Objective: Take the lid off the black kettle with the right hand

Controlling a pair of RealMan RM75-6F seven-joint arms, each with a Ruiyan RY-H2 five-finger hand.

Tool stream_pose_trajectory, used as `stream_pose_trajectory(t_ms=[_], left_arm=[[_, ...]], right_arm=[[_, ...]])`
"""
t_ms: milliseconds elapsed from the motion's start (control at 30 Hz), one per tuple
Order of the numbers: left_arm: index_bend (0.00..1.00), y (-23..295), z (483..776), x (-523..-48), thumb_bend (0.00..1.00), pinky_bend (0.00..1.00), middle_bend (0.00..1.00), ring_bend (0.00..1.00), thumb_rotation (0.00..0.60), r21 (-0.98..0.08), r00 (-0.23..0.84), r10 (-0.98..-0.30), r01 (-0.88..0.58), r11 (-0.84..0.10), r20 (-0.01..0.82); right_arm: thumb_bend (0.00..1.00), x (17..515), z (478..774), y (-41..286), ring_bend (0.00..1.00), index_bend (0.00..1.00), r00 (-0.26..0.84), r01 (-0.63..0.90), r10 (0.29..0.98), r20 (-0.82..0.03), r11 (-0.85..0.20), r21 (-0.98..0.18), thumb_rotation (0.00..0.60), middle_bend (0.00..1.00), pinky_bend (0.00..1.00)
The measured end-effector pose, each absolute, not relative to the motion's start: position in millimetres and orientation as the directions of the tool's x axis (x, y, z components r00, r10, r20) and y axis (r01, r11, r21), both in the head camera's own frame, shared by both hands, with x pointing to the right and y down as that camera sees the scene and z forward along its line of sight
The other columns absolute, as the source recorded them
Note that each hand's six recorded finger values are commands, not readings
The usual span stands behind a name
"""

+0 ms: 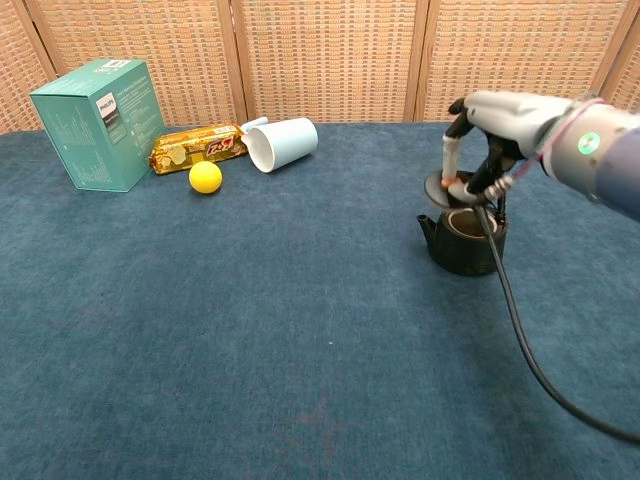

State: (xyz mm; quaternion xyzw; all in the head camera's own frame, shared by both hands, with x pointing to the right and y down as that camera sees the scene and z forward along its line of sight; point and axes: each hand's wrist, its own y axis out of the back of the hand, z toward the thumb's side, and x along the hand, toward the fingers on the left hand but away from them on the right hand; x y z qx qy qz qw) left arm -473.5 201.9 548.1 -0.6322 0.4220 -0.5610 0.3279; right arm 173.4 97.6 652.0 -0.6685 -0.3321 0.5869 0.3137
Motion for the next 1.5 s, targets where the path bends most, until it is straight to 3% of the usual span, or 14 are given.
stream_pose_trajectory(t_ms=[233, 433, 533, 600, 700, 900, 1033, 1300, 1500], left_arm=[[0.0, 203.5, 546.9, -471.1, 0.08, 0.0, 0.0, 0.0, 0.6, -0.889, 0.023, -0.903, -0.163, -0.428, 0.43], [0.0, 204.3, 546.2, -470.1, 0.08, 0.0, 0.0, 0.0, 0.6, -0.89, 0.025, -0.903, -0.162, -0.426, 0.428], [0.0, 204.3, 545.8, -470.3, 0.08, 0.0, 0.0, 0.0, 0.6, -0.89, 0.025, -0.904, -0.163, -0.425, 0.427], [0.0, 204.4, 545.9, -470.5, 0.08, 0.0, 0.0, 0.0, 0.6, -0.89, 0.025, -0.904, -0.163, -0.426, 0.428], [0.0, 204.2, 545.9, -470.6, 0.08, 0.0, 0.0, 0.0, 0.6, -0.89, 0.025, -0.904, -0.164, -0.426, 0.428], [0.0, 204.1, 546.4, -470.7, 0.08, 0.0, 0.0, 0.0, 0.6, -0.888, 0.025, -0.902, -0.165, -0.428, 0.43], [0.0, 204.1, 545.5, -470.9, 0.08, 0.0, 0.0, 0.0, 0.6, -0.889, 0.025, -0.904, -0.167, -0.425, 0.427], [0.0, 205.0, 543.3, -469.3, 0.08, 0.0, 0.0, 0.0, 0.6, -0.893, 0.032, -0.908, -0.164, -0.418, 0.419], [0.0, 206.9, 540.3, -466.8, 0.08, 0.0, 0.0, 0.0, 0.6, -0.899, 0.037, -0.913, -0.158, -0.408, 0.407]], right_arm=[[0.6, 172.5, 656.6, 148.0, 0.0, 0.65, 0.275, -0.067, 0.74, -0.613, -0.622, -0.781, 0.6, 0.0, 0.12], [0.6, 171.6, 661.5, 176.4, 0.0, 0.65, 0.423, -0.203, 0.684, -0.594, -0.567, -0.798, 0.6, 0.0, 0.11], [0.56, 179.3, 670.3, 186.5, 0.0, 0.53, 0.45, -0.261, 0.656, -0.605, -0.552, -0.792, 0.6, 0.0, 0.11], [0.44, 184.3, 675.0, 189.9, 0.0, 0.34, 0.446, -0.266, 0.645, -0.621, -0.567, -0.779, 0.6, 0.0, 0.1], [0.34, 189.9, 677.6, 190.0, 0.0, 0.17, 0.432, -0.275, 0.639, -0.636, -0.578, -0.768, 0.6, 0.0, 0.08], [0.33, 194.3, 671.4, 187.1, 0.0, 0.14, 0.419, -0.27, 0.638, -0.646, -0.592, -0.76, 0.6, 0.0, 0.08], [0.3, 205.8, 651.4, 177.6, 0.0, 0.14, 0.409, -0.245, 0.669, -0.621, -0.576, -0.78, 0.6, 0.0, 0.04], [0.04, 271.9, 604.8, 160.4, 0.0, 0.02, 0.36, -0.171, 0.793, -0.492, -0.462, -0.87, 0.6, 0.0, 0.0], [0.0, 341.1, 591.2, 172.0, 0.0, 0.0, 0.274, -0.142, 0.871, -0.407, -0.382, -0.913, 0.6, 0.0, 0.0]])
